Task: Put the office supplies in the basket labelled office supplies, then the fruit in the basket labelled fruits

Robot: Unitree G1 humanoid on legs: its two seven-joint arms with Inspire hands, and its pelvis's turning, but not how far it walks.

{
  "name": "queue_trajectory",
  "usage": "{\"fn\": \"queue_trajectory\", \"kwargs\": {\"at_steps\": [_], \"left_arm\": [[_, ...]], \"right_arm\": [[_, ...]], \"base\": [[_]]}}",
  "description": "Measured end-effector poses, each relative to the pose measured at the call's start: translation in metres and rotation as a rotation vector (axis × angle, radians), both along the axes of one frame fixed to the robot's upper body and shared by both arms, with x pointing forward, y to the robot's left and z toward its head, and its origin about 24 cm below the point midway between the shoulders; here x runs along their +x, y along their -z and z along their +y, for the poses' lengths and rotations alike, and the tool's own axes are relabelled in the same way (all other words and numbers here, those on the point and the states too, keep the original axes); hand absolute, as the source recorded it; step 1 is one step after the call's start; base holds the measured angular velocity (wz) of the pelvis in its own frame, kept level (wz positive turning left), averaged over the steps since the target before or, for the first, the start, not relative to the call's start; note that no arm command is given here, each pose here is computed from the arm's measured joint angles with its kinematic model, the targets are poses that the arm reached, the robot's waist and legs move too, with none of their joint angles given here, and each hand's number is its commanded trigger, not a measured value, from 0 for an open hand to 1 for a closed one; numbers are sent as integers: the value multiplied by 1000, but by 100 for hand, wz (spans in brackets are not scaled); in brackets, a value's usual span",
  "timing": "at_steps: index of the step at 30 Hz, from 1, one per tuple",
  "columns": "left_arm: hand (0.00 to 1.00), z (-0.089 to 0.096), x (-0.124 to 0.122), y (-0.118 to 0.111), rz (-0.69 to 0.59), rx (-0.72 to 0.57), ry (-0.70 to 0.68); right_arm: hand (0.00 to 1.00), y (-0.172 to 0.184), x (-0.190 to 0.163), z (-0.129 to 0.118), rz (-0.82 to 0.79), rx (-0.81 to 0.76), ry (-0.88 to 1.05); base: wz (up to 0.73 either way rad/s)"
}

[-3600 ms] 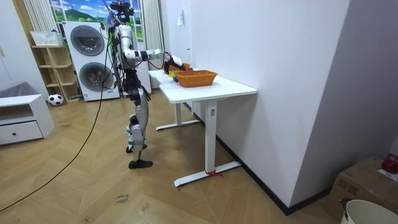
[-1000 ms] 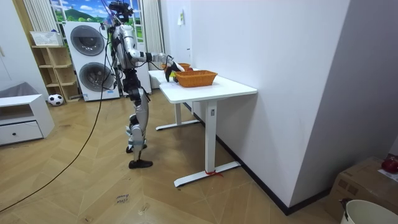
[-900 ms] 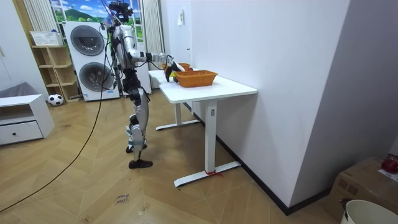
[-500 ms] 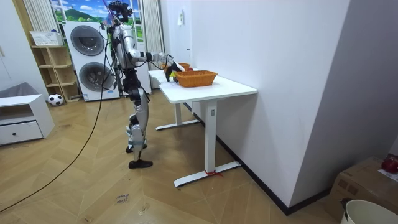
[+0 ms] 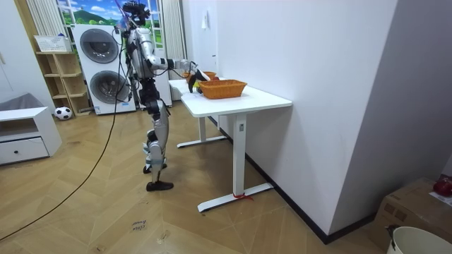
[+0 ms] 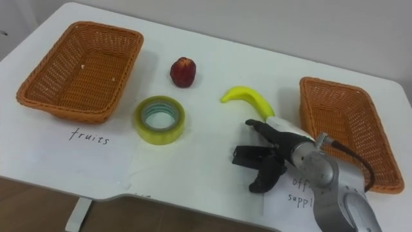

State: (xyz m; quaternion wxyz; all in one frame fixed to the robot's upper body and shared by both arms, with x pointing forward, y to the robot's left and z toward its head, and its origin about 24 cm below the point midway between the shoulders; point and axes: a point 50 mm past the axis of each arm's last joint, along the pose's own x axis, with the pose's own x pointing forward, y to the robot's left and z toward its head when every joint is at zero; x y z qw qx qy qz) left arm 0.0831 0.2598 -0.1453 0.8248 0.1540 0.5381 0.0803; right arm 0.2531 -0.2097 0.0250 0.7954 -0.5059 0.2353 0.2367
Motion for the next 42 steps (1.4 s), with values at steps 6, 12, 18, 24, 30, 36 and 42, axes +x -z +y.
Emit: {"fn": "queue_trajectory", "kwargs": {"at_steps": [6,12,18,24,30,36,42], "left_arm": [[0,-2,2,0,-2,17,13],[0,-3,3,0,8,25,22],[0,-2,4,0,22,30,23],[0,-2,3,0,35,31,18],[0,-2,4,0,35,32,20],[0,-2,4,0,34,31,22],[0,-3,9,-1,24,29,27]], "right_arm": [[0,2,5,1,33,2,7],[0,5,5,2,78,-4,10],[0,7,6,3,100,-8,12],[63,7,7,3,110,-13,16],[100,6,11,7,91,-73,-2],[100,4,18,3,69,-142,16],[100,3,19,1,46,-178,36]], "base": [[0],[0],[0],[0],[1],[9],[0]]}}
